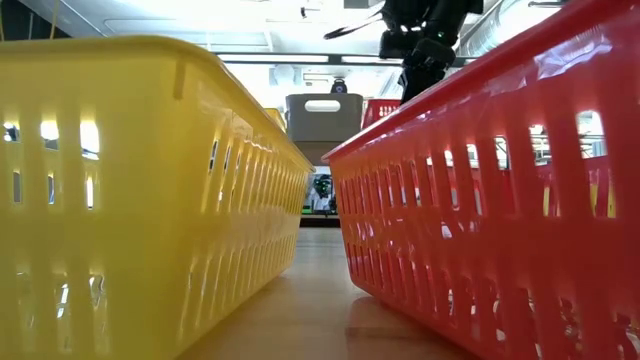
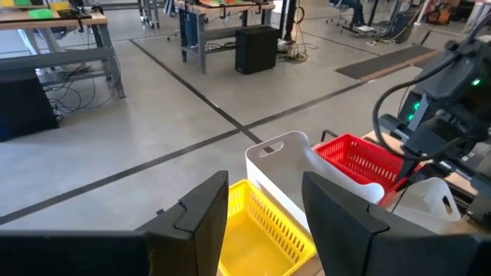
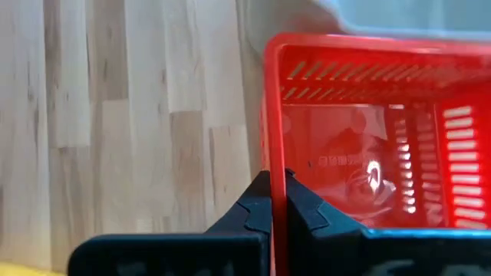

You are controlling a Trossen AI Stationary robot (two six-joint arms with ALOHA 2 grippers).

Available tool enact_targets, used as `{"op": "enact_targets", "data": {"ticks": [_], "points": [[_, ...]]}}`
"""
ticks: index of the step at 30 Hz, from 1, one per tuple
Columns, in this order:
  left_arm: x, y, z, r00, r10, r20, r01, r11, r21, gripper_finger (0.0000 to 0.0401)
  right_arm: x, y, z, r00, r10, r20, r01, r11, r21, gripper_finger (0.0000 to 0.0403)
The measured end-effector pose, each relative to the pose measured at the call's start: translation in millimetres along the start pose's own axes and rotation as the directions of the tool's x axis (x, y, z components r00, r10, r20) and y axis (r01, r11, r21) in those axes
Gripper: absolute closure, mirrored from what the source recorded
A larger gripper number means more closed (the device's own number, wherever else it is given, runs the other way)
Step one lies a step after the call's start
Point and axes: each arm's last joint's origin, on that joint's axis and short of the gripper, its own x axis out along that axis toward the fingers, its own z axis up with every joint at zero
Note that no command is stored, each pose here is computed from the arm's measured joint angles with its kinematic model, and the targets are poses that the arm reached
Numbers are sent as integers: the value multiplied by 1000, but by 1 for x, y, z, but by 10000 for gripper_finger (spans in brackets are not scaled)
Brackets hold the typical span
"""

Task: Stack baskets on shelf by color
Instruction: Put the top red bin on the shelf

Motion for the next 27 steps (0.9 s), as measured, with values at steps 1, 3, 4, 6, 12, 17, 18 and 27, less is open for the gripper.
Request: {"op": "enact_targets", "data": {"ticks": [1, 3, 4, 6, 12, 17, 18, 27], "points": [[0, 0, 0, 1000, -1, 3, 1, 1000, -3, 245, 2, -1, 0, 1000, 1, -1, -1, 1000, -1, 403], [0, 0, 1, 1000, -2, 4, 2, 1000, -4, 245, 4, -3, 0, 1000, -3, -10, 3, 1000, -9, 403], [0, 0, 1, 1000, -2, 5, 2, 1000, -4, 245, 6, -5, 0, 1000, -4, -13, 4, 1000, -11, 403], [0, 0, 1, 1000, -2, 4, 2, 1000, -3, 245, 7, -5, 0, 1000, -4, -15, 4, 1000, -10, 403], [0, 0, 1, 1000, -3, 4, 3, 1000, -4, 245, 7, -5, -1, 1000, -5, -17, 5, 1000, -9, 403], [0, 0, 1, 1000, -3, 4, 3, 1000, -4, 245, 7, -6, 0, 999, -36, -24, 37, 999, 15, 402], [0, 0, 1, 1000, -3, 4, 3, 1000, -3, 245, 6, -6, 0, 999, -40, -25, 40, 999, 17, 402], [0, 0, 1, 1000, -3, 4, 3, 1000, -3, 245, 7, -6, 0, 999, -33, -20, 34, 998, 47, 402]]}}
